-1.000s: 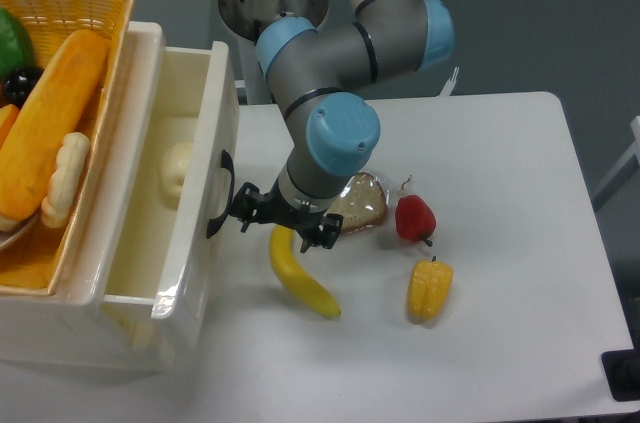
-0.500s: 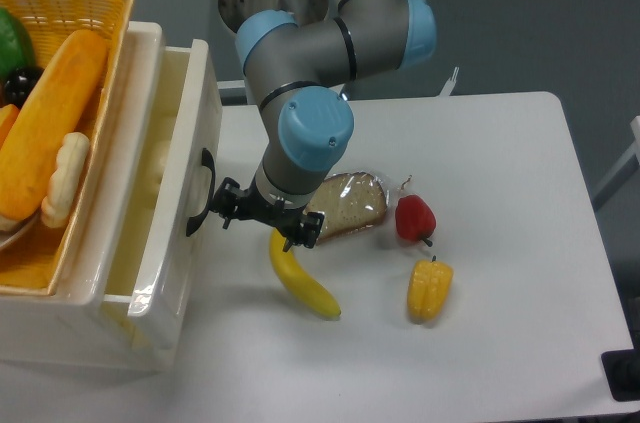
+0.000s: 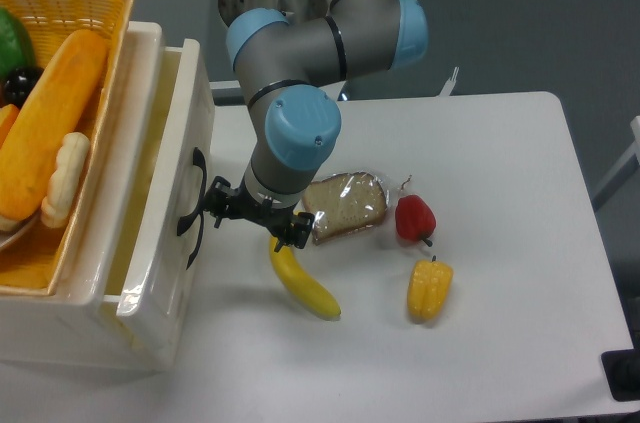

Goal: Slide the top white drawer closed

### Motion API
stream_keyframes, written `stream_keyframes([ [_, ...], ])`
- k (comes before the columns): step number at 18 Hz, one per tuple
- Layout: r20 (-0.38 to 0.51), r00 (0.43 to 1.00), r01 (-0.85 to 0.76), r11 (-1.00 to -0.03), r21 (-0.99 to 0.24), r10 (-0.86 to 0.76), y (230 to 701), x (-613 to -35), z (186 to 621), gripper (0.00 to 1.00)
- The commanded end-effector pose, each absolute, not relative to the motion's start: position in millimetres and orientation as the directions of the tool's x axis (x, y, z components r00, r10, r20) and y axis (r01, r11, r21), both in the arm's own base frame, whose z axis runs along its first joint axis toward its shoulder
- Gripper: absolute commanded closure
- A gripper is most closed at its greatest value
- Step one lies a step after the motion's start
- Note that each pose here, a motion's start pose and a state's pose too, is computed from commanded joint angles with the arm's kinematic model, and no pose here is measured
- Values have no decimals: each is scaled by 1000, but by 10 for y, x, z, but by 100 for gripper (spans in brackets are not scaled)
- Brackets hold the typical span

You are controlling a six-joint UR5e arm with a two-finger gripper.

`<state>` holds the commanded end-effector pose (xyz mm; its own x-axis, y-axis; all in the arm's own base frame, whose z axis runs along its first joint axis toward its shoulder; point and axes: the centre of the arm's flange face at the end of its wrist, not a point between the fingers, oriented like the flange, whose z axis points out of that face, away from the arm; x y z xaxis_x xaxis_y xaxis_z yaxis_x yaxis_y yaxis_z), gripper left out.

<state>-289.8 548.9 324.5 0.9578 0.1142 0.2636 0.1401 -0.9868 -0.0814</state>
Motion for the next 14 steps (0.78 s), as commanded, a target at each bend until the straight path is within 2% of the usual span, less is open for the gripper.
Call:
stream_keyframes([
  [14, 269, 958, 124, -989, -81, 98, 5538, -2787, 3246, 0],
])
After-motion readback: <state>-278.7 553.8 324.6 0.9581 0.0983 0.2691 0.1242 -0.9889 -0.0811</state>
